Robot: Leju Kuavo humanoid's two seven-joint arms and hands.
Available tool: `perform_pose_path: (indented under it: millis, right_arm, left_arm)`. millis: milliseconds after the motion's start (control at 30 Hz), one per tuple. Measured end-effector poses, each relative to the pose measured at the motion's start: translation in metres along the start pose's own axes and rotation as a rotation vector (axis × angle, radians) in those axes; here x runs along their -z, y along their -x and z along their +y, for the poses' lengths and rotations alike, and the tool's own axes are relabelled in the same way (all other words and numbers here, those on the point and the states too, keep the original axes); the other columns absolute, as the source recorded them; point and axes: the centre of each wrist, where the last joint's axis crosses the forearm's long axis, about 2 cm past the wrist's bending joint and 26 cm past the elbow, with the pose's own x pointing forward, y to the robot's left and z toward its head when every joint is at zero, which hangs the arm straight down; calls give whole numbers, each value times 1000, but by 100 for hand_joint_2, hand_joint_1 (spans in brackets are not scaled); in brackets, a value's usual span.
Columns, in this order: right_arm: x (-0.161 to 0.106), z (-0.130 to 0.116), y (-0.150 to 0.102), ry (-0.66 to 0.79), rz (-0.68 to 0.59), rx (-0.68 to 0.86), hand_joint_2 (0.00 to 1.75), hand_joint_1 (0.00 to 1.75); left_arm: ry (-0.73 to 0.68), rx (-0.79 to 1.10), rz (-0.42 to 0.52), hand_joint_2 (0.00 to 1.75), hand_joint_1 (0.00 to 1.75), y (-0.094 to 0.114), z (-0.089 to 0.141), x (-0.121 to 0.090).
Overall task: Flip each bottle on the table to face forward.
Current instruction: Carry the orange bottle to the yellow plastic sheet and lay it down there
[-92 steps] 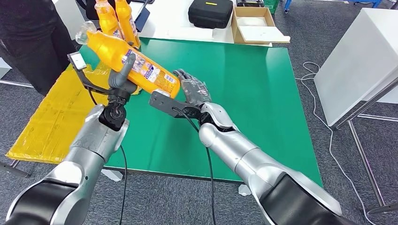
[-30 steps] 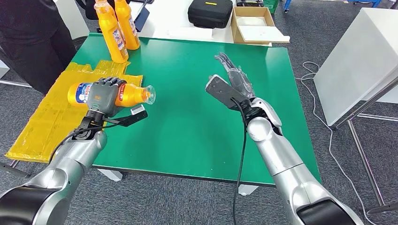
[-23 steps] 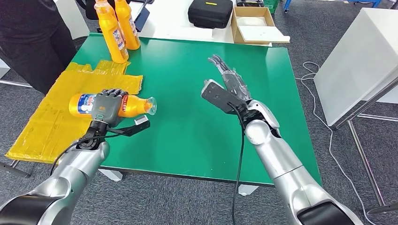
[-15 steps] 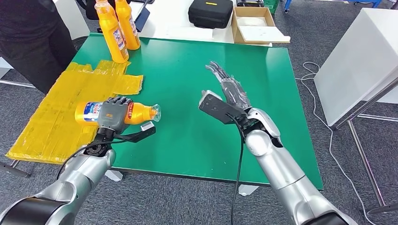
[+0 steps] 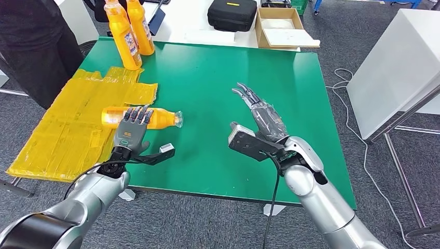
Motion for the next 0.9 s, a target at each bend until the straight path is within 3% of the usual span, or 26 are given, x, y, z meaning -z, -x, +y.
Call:
perform_pose_path:
  millis: [333,667,900]
  right_arm:
    - [-1,1,-15,-3,-30,-30,0,0]
    - [-2,1,-17,-4,-28,-44,0,0]
    - [-2,2,-16,-2,-25,-44,0,0]
  left_arm:
    - [69,-6,20,0,0,-2,-3,-2]
    - [-84,-244,59,0,0,11,5,4]
    - [-115,-325,82,0,0,15,8,7]
